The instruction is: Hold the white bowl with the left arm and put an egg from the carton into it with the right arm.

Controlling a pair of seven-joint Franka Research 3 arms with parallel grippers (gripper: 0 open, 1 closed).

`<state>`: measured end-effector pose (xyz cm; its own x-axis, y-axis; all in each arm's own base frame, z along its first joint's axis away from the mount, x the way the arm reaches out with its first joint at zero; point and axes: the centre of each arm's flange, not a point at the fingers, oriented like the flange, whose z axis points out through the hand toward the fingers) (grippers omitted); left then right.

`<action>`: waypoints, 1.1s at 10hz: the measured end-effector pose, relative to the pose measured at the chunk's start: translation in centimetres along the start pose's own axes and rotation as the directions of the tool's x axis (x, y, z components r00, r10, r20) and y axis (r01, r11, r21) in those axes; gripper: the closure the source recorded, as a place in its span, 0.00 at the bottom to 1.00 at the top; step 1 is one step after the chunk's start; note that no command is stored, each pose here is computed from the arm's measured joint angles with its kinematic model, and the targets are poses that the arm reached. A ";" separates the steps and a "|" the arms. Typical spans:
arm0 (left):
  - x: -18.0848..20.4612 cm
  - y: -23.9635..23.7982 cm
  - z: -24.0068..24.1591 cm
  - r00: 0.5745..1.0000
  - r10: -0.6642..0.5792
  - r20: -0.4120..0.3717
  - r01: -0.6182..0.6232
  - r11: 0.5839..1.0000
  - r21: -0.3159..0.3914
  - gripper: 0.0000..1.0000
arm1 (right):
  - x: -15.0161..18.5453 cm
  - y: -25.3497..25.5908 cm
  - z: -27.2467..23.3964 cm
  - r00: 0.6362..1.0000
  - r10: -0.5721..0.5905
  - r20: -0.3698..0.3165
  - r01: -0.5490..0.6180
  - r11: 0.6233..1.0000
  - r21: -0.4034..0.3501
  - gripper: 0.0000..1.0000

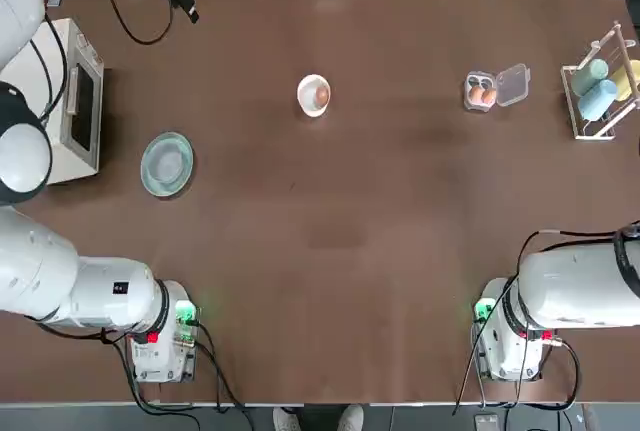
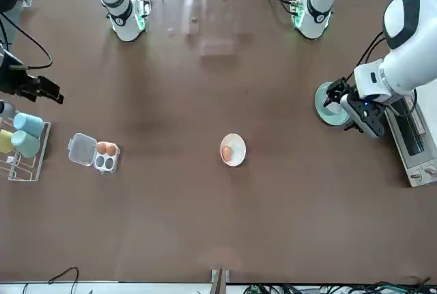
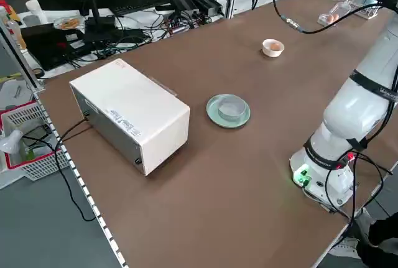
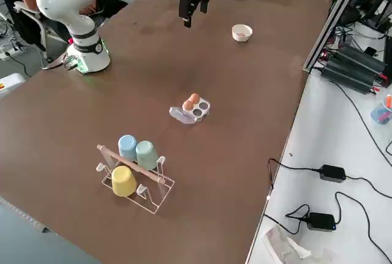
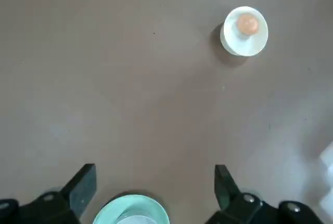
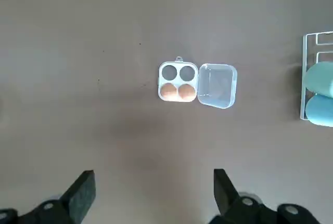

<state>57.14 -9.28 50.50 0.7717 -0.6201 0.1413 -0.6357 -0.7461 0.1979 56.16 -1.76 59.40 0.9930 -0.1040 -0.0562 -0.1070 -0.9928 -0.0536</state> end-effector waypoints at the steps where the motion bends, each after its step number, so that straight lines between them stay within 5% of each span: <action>1: 0.0 0.0 0.0 1.000 -0.017 0.000 0.017 1.000 0.000 0.00 | 0.0 0.0 0.0 1.000 0.005 -0.002 -0.005 1.000 0.000 0.00; 2: -0.5 0.2 -0.1 0.991 -0.136 0.006 0.136 0.991 0.005 0.00 | 0.0 0.0 -0.1 1.000 0.007 -0.005 -0.007 1.000 0.000 0.00; 7: -1.8 -0.3 -0.7 0.976 -0.218 -0.005 0.218 0.976 0.015 0.00 | 0.0 -0.2 -0.2 1.000 0.005 -0.010 -0.005 1.000 0.001 0.00; 11: -2.3 3.5 -6.1 0.881 -0.473 0.001 0.470 0.875 0.112 0.00 | 0.0 -0.2 -0.2 1.000 0.009 -0.009 -0.009 1.000 0.000 0.00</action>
<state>53.24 -8.98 56.81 0.9807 -0.1934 0.0293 -0.1955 -0.9719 0.1309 56.18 -1.60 59.58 0.9924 -0.1134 -0.0480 -0.1159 -0.9918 -0.0536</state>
